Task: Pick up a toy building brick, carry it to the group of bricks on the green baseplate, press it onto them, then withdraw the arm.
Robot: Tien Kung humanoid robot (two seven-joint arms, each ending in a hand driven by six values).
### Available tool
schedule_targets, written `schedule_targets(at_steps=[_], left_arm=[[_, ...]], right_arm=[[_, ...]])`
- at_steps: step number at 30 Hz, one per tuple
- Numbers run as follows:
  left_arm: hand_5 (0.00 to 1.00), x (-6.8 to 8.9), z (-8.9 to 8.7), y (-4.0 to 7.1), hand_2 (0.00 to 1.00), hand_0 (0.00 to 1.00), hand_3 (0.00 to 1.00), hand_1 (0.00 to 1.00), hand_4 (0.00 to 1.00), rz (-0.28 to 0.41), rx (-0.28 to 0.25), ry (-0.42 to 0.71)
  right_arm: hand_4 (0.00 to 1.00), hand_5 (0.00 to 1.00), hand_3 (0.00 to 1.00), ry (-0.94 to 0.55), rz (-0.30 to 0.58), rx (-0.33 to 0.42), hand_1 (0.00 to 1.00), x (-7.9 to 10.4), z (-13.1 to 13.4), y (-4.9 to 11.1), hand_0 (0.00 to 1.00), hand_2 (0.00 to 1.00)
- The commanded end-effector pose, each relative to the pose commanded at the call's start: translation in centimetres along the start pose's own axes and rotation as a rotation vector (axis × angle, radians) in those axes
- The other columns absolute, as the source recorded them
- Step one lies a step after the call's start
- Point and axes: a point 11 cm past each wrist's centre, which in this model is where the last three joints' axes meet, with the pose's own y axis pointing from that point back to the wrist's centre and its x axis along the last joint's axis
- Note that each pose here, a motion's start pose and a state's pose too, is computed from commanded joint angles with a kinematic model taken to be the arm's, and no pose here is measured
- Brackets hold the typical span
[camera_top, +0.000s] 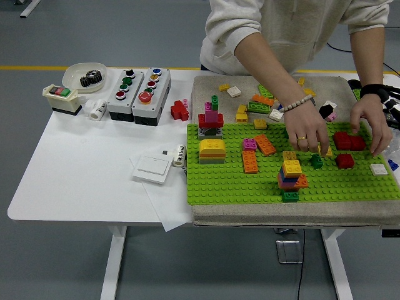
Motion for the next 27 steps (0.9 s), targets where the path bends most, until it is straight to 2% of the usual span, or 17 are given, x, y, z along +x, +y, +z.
schedule_targets(at_steps=[8, 17, 27], left_arm=[[0.664, 0.0, 0.1, 0.0, 0.718, 0.738, 0.590, 0.722, 0.639, 0.001, -0.002, -0.001], [0.665, 0.0, 0.1, 0.0, 0.718, 0.738, 0.590, 0.724, 0.639, 0.000, -0.004, 0.005], [0.663, 0.1, -0.3, -0.1, 0.718, 0.738, 0.590, 0.723, 0.638, 0.003, 0.005, -0.005]], right_arm=[[0.955, 0.668, 0.712, 0.076, -0.022, -0.011, 0.732, 0.1, 0.5, 0.1, 0.726, 0.758], [0.953, 0.663, 0.721, 0.257, -0.075, -0.025, 0.734, 0.3, 1.5, 0.3, 0.728, 0.759], [0.951, 0.662, 0.722, 0.358, -0.085, -0.023, 0.734, 0.7, 2.2, 0.7, 0.729, 0.759]])
